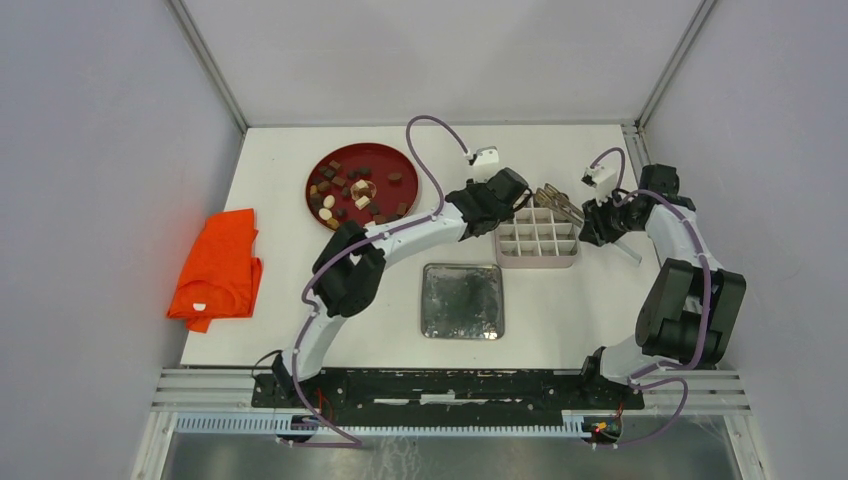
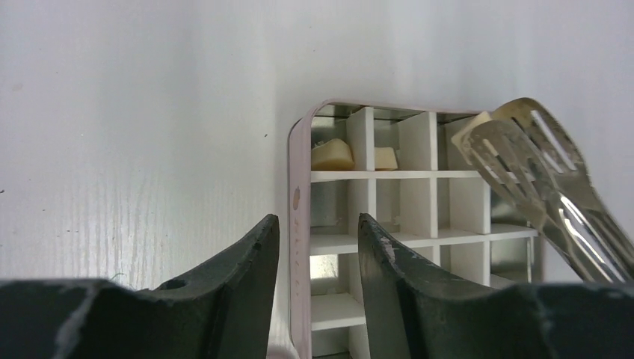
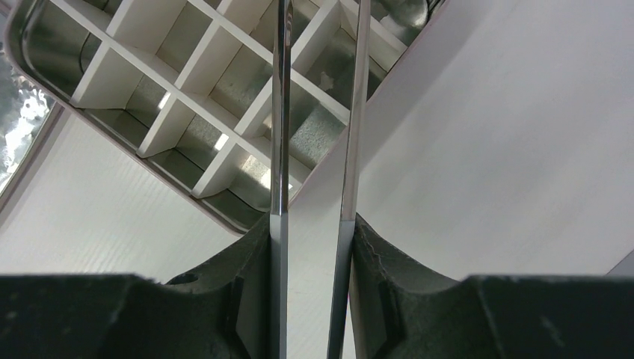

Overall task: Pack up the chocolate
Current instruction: Place the fake chocolate in the packing box.

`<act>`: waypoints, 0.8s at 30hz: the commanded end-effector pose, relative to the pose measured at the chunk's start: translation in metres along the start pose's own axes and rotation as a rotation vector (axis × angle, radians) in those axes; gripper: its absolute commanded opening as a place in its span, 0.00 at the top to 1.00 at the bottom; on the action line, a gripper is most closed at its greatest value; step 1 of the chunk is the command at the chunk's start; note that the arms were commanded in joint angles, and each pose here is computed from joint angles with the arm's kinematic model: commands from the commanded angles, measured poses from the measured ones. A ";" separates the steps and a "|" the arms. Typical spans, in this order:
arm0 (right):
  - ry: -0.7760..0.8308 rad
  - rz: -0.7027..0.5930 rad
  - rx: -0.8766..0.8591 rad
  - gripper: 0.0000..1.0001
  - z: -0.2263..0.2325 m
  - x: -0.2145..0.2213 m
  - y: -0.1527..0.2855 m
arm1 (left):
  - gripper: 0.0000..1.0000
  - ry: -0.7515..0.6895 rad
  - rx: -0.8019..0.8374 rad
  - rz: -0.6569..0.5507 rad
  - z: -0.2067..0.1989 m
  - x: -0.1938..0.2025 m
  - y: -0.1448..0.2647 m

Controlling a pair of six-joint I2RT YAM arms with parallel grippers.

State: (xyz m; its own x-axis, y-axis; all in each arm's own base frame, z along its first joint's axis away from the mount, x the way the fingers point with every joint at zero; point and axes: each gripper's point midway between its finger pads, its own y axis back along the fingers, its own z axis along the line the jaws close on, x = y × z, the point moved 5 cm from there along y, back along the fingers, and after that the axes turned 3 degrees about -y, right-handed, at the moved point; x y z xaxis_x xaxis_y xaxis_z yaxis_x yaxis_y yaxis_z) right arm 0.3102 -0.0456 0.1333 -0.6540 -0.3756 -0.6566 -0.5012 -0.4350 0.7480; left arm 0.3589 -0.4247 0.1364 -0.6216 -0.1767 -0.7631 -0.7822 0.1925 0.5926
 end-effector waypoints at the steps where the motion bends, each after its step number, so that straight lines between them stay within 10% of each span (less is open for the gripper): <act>1: 0.011 -0.014 0.037 0.92 -0.005 -0.005 -0.001 | 0.51 0.018 0.060 -0.063 -0.006 -0.036 0.033; 24: 0.002 -0.018 0.030 0.64 -0.001 -0.012 0.000 | 0.52 -0.062 0.157 -0.030 0.070 -0.034 0.137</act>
State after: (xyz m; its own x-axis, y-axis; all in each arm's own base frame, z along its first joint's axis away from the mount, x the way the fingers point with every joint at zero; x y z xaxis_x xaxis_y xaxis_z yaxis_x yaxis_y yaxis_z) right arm 0.3128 -0.0431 0.1302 -0.6704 -0.3734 -0.6412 -0.4967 -0.4162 0.7617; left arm 0.2817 -0.3322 0.2130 -0.6109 -0.1287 -0.7812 -0.7736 0.3067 0.5545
